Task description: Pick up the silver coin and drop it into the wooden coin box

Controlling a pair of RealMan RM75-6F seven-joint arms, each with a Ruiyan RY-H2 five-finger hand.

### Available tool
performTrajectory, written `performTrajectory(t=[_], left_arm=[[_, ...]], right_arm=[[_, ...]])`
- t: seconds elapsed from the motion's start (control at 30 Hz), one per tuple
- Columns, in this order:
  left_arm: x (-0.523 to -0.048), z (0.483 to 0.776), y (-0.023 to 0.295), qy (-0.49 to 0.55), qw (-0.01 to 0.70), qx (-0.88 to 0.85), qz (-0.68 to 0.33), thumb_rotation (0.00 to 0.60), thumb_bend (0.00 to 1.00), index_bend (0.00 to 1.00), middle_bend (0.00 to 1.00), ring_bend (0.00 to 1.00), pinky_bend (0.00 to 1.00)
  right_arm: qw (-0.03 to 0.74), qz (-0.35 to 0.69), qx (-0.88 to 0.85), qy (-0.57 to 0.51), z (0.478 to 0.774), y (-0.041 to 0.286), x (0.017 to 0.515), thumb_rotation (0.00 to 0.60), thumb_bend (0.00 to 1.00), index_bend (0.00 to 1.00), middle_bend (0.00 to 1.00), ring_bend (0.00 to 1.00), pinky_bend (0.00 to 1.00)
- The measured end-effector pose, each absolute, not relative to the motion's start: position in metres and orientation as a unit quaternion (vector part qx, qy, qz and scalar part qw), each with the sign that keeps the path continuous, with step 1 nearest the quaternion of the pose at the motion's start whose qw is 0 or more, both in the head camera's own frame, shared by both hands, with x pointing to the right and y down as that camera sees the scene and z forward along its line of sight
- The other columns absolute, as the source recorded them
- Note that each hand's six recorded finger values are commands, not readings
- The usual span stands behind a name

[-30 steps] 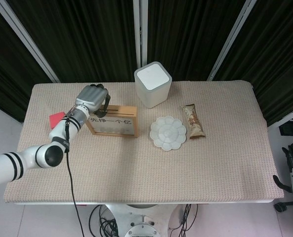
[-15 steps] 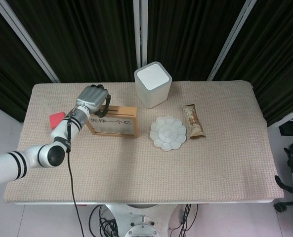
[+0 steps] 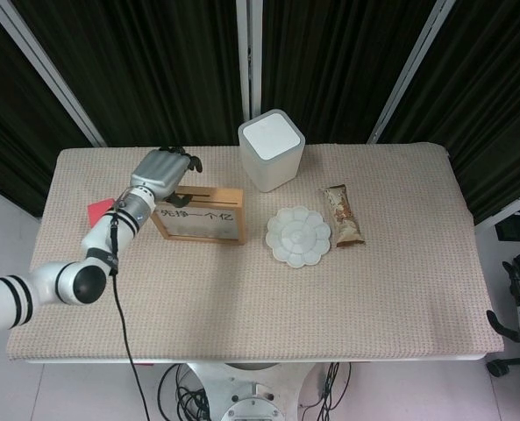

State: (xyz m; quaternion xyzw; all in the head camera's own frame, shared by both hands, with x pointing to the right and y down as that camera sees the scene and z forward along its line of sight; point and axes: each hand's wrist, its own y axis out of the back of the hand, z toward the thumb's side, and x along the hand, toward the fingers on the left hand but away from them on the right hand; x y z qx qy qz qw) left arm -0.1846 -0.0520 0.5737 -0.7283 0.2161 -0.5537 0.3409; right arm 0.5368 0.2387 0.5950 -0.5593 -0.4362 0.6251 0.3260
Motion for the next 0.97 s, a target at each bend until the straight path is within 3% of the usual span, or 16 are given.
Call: performTrajectory(t=[0.2, 0.37, 0.43, 0.53, 0.63, 0.77, 0.97], left_arm=[[-0.203, 0.547, -0.034, 0.262, 0.39, -0.714, -0.519, 0.6, 0.17, 0.27, 0.23, 0.09, 0.17], [-0.249, 0.526, -0.004, 0.309, 0.472, -0.671, -0.481, 0.6, 0.14, 0.21, 0.18, 0.06, 0.15], [-0.273, 0.522, 0.015, 0.327, 0.495, -0.654, -0.469, 0.6, 0.17, 0.18, 0.14, 0.03, 0.13], [-0.322, 0.518, 0.056, 0.358, 0.515, -0.626, -0.463, 0.6, 0.3, 0.15, 0.08, 0.0, 0.1], [-0.373, 0.523, 0.101, 0.374, 0.517, -0.6, -0.481, 0.571, 0.3, 0.13, 0.06, 0.0, 0.09], [-0.423, 0.539, 0.152, 0.369, 0.51, -0.578, -0.519, 0.529, 0.19, 0.11, 0.06, 0.0, 0.09], [-0.456, 0.566, 0.194, 0.361, 0.479, -0.573, -0.558, 0.509, 0.15, 0.1, 0.06, 0.0, 0.08]], right_arm=[[0.326, 0.624, -0.559, -0.439, 0.593, 0.24, 0.539, 0.6, 0.23, 0.0, 0.0, 0.0, 0.0], [0.33, 0.622, -0.561, -0.437, 0.592, 0.241, 0.538, 0.6, 0.23, 0.0, 0.0, 0.0, 0.0], [0.336, 0.618, -0.561, -0.436, 0.59, 0.241, 0.536, 0.6, 0.23, 0.0, 0.0, 0.0, 0.0], [0.349, 0.612, -0.561, -0.435, 0.587, 0.24, 0.531, 0.6, 0.23, 0.0, 0.0, 0.0, 0.0], [0.362, 0.609, -0.558, -0.432, 0.585, 0.24, 0.526, 0.6, 0.23, 0.0, 0.0, 0.0, 0.0], [0.378, 0.606, -0.555, -0.427, 0.582, 0.238, 0.519, 0.6, 0.23, 0.0, 0.0, 0.0, 0.0], [0.393, 0.603, -0.555, -0.417, 0.58, 0.237, 0.505, 0.6, 0.23, 0.0, 0.0, 0.0, 0.0]])
